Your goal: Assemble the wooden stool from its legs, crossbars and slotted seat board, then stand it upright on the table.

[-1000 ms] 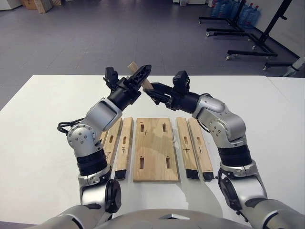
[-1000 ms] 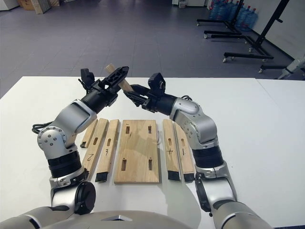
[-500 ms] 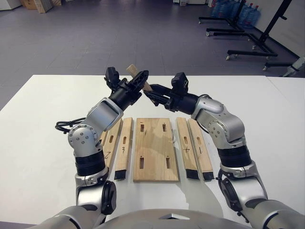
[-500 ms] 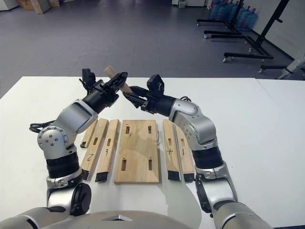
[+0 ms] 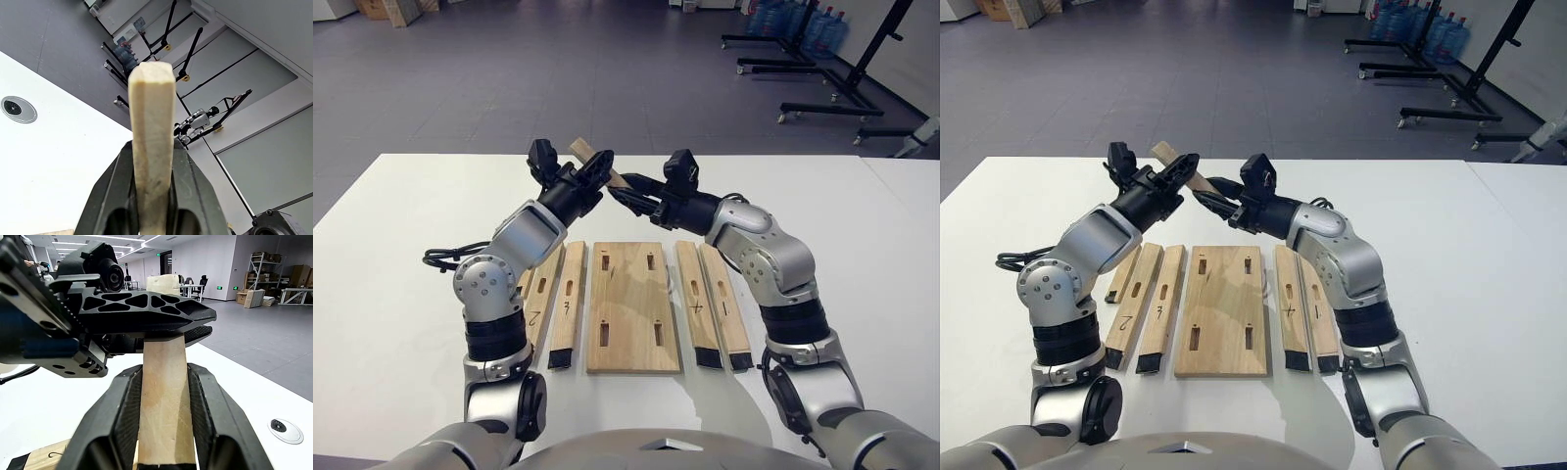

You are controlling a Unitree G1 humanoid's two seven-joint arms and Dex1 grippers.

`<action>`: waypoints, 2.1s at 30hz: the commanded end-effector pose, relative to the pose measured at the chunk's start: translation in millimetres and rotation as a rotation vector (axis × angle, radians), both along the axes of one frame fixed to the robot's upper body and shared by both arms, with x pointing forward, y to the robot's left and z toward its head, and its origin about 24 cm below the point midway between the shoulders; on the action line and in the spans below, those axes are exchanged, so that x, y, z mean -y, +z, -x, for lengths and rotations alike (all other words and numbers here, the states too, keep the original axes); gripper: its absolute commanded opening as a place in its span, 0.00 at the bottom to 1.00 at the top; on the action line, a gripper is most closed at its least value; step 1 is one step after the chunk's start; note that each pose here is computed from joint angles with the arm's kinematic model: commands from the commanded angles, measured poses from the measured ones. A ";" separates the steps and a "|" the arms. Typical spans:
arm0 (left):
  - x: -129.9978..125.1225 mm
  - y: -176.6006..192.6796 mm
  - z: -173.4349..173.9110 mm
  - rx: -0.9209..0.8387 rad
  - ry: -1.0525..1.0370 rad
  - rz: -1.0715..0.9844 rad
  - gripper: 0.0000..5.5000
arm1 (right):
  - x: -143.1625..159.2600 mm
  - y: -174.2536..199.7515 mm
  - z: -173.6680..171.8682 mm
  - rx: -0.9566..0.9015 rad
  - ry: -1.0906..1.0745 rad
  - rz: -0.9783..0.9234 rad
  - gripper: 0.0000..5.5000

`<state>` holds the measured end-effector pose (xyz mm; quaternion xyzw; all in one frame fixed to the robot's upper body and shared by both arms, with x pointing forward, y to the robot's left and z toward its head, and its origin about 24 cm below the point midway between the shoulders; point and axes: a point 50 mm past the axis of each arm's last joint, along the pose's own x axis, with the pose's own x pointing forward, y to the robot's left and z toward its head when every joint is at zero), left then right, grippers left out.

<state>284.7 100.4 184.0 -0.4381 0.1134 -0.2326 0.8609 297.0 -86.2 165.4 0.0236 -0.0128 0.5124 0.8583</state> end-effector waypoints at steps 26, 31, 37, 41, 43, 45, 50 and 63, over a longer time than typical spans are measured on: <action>-84.6 -22.7 51.7 0.114 0.218 -0.665 0.07 | 103.5 0.1 -3.9 -0.106 -0.451 -0.105 0.96; -76.1 -43.6 73.0 0.149 0.272 -0.849 0.07 | 103.5 -14.6 2.1 -0.115 -0.521 -0.079 0.96; -77.3 -63.3 73.1 0.159 0.347 -0.937 0.07 | 94.7 -17.6 -0.2 -0.105 -0.500 -0.060 0.96; -76.5 -70.9 68.6 0.165 0.368 -0.921 0.07 | 92.7 -17.5 -2.3 -0.099 -0.485 -0.051 0.96; -76.7 -75.3 68.9 0.151 0.375 -0.906 0.07 | 91.8 -17.1 -2.8 -0.096 -0.481 -0.049 0.96; -77.4 -80.9 70.4 0.136 0.378 -0.903 0.07 | 90.4 -17.6 -3.1 -0.096 -0.476 -0.048 0.96; -75.2 -83.6 70.8 0.124 0.386 -0.881 0.07 | 87.4 -18.0 -2.7 -0.096 -0.468 -0.047 0.96; -69.0 -99.0 71.3 0.101 0.362 -0.879 0.07 | 85.4 -18.3 -2.3 -0.096 -0.463 -0.044 0.96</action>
